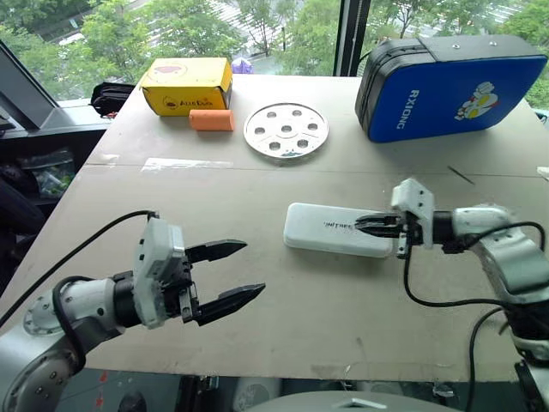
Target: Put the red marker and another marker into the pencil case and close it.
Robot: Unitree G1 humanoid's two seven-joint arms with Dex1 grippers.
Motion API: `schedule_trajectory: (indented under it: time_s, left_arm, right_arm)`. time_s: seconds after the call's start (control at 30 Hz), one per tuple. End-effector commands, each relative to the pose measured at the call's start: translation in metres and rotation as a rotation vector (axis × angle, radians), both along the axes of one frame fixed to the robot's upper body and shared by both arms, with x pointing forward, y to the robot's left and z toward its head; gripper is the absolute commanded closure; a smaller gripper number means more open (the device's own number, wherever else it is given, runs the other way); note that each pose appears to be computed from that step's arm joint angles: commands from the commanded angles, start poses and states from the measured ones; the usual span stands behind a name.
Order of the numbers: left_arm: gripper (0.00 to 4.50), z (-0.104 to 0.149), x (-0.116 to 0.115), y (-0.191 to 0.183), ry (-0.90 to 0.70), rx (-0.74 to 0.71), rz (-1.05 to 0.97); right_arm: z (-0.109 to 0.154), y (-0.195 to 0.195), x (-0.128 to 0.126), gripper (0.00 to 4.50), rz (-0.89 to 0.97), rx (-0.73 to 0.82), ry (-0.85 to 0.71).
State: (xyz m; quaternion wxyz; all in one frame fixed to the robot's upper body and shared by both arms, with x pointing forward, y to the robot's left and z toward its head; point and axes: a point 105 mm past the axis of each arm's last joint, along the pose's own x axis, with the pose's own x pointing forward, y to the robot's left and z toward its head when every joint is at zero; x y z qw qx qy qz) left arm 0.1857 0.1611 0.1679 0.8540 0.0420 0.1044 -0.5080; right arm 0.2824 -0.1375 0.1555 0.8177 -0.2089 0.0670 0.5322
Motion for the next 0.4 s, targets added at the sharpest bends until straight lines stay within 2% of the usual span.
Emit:
schedule_trajectory:
  time_s: [0.03,0.17,0.23,0.4]
  left_arm:
    - [0.21,-0.009,-0.004,0.012,0.010,0.046,0.060]
    - [0.21,-0.025,-0.013,0.036,0.074,0.096,0.146]
    - [0.21,-0.033,-0.019,0.046,0.114,0.123,0.170]
    - [0.21,-0.041,-0.027,0.053,0.177,0.134,0.136]
  right_arm:
    - [0.002,-0.048,-0.032,2.70,-0.126,0.006,-0.003]
    - [-0.015,-0.099,-0.076,0.68,-0.280,-0.043,0.081]
    - [-0.019,-0.114,-0.093,0.01,-0.323,-0.074,0.098]
    - [-0.021,-0.132,-0.115,0.01,-0.397,-0.090,0.137]
